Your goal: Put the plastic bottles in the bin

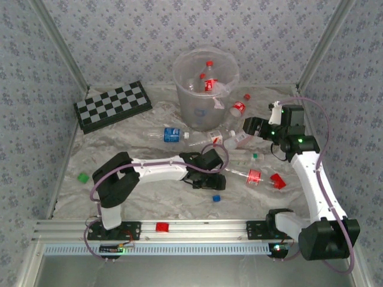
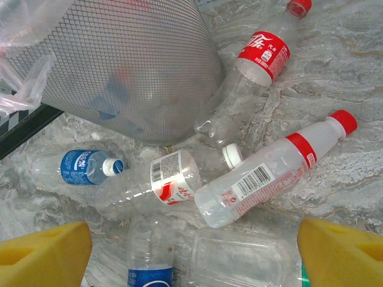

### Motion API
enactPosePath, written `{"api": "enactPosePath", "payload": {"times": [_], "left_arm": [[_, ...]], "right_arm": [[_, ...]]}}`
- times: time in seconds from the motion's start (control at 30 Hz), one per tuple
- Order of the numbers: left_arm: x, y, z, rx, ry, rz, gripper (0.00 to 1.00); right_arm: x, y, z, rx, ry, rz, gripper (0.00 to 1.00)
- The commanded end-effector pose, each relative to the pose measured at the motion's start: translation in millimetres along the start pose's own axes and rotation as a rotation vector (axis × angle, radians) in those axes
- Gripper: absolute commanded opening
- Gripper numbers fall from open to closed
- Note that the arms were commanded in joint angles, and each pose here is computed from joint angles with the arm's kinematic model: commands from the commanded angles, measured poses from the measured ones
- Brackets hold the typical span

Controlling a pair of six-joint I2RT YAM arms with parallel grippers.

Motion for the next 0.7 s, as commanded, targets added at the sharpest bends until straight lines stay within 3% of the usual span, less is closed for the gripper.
{"api": "enactPosePath", "payload": {"times": [0.0, 0.2, 0.33, 0.43, 0.57, 0.67], "left_arm": [[3, -7, 3, 0.010, 0.009, -0.039, 0.69], [13, -31, 2, -0.067, 0.008, -0.055, 0.56], [14, -72, -1, -0.142, 0.057, -0.087, 0.51], [19, -102, -4, -0.215, 0.111, -0.114, 0.51], [28, -124, -15, -0.325, 0.244, -0.109, 0.50], [29, -132, -28, -0.374, 0.305, -0.037, 0.38]], "right_arm": [[5, -10, -3, -0.029, 0.004, -0.023, 0.91], [25, -18, -10, -0.090, -0.037, -0.167, 0.96], [34, -15, -8, -0.076, -0.037, -0.215, 1.00], [39, -8, -4, -0.028, -0.021, -0.247, 1.00], [64, -8, -6, -0.047, -0.034, -0.409, 1.00], [79, -4, -6, -0.072, -0.104, -0.441, 1.00]]}}
Point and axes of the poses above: each hand's point on the last joint's axis, 136 mm out from that joint toward the fingers, its own y axis out along the fingers, its own x axis along the line the jaws close on, z = x × y, the point moved 5 cm from there along -y, back along the fingers, and after that the axes turned 11 degrees about -y, right-handed, at the moved point
